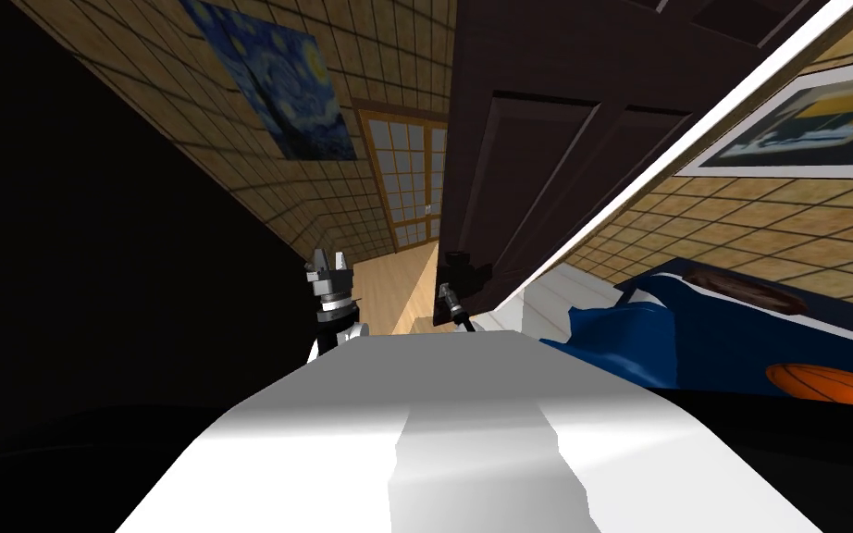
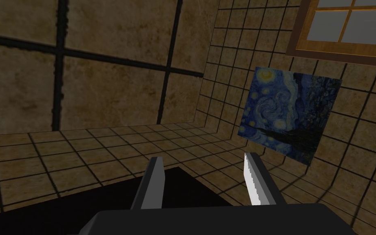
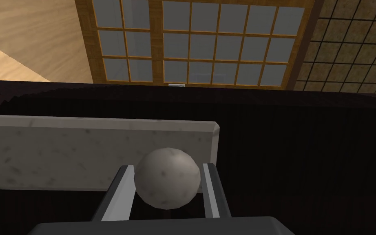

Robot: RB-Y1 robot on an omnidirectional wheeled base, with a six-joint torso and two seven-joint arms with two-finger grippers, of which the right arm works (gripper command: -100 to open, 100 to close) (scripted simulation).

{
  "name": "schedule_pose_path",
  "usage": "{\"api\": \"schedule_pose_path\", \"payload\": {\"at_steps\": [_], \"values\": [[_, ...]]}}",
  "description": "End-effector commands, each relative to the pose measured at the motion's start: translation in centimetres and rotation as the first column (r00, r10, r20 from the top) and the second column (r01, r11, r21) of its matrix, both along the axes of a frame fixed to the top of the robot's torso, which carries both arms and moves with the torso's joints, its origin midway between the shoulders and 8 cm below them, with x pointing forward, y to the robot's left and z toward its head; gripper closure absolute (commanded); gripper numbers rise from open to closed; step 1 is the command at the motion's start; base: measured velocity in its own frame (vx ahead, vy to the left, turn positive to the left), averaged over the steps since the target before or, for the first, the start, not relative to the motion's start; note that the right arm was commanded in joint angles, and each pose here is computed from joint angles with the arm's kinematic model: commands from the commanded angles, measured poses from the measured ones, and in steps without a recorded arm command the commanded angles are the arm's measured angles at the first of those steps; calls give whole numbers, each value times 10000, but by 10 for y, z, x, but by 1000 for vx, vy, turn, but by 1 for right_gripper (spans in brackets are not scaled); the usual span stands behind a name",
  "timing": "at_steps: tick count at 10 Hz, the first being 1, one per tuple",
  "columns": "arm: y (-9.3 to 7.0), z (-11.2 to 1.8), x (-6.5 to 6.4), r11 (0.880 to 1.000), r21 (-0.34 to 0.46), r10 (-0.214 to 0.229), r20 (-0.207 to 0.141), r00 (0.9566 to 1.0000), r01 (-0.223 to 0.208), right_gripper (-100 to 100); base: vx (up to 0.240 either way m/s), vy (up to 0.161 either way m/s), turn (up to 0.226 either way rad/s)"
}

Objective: Push the door open

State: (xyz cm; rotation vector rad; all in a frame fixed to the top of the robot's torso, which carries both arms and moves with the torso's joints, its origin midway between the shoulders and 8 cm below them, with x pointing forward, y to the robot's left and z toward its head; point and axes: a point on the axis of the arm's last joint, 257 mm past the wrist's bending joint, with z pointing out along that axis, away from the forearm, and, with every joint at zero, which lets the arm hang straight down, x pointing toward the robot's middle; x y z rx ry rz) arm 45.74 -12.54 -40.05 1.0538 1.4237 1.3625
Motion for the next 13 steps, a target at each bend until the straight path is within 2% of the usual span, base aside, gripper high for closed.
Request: {"api": "schedule_pose_path", "payload": {"at_steps": [1,5,6,10,12,13], "values": [[-21,5,5,9994,-116,-321,142,9994,322,100,195,100,-35],[-50,5,10,9960,-233,-858,169,9962,862,100,174,88,-82],[-46,4,8,9970,-163,-753,131,9971,755,-100,-70,43,-53],[-41,6,10,9970,27,-776,102,9969,776,-100,-210,21,-37],[-32,8,10,9965,273,-786,69,9969,784,-100,-256,39,-54],[-35,7,10,9967,192,-784,78,9969,782,-100,-100,13,-12]]}}
